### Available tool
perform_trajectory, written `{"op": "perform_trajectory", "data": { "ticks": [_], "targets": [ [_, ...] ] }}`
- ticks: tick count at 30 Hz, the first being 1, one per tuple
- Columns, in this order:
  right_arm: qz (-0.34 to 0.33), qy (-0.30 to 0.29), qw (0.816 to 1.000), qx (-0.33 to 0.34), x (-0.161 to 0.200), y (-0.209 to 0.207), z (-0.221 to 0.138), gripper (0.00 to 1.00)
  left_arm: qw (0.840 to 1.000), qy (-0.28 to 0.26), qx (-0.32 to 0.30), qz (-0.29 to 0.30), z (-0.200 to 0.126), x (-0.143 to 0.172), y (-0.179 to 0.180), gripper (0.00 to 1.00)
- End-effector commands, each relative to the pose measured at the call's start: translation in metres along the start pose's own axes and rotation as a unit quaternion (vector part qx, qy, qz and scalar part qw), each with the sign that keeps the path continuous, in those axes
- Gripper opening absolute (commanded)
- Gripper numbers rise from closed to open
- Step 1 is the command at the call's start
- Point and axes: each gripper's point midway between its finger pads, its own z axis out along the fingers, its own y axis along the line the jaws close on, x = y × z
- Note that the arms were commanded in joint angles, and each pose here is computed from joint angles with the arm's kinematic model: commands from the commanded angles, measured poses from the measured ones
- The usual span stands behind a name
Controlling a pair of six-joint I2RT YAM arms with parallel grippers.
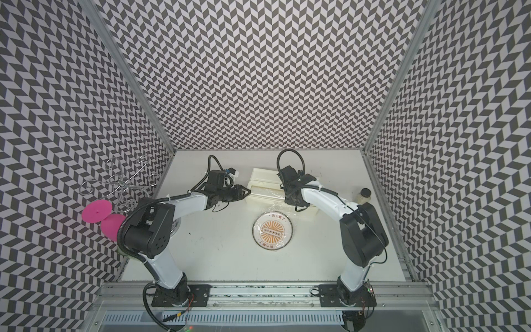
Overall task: Wrap the plate with plastic wrap
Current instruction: Tear off the plastic wrap from the plastic wrap cutting box.
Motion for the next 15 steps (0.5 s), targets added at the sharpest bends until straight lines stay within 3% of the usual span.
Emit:
{"op": "perform_trajectory", "data": {
  "ticks": [1, 6, 11, 15],
  "targets": [
    [-0.04, 0.038, 0.998, 0.027, 0.018, -0.013, 0.014, 0.17, 0.969, 0.183, -0.142, -0.089, 0.002, 0.127, 0.081, 0.33],
    [-0.049, 0.041, 0.998, 0.027, 0.015, -0.019, 0.006, 0.18, 0.968, 0.181, -0.146, -0.093, 0.001, 0.126, 0.085, 0.33],
    [-0.036, 0.042, 0.998, -0.025, 0.013, 0.001, -0.006, 0.29, 0.968, 0.182, -0.147, -0.093, 0.001, 0.127, 0.086, 0.33],
    [-0.025, 0.044, 0.998, -0.036, 0.012, 0.009, 0.0, 0.32, 0.968, 0.181, -0.147, -0.093, 0.001, 0.126, 0.086, 0.33]
  ]
}}
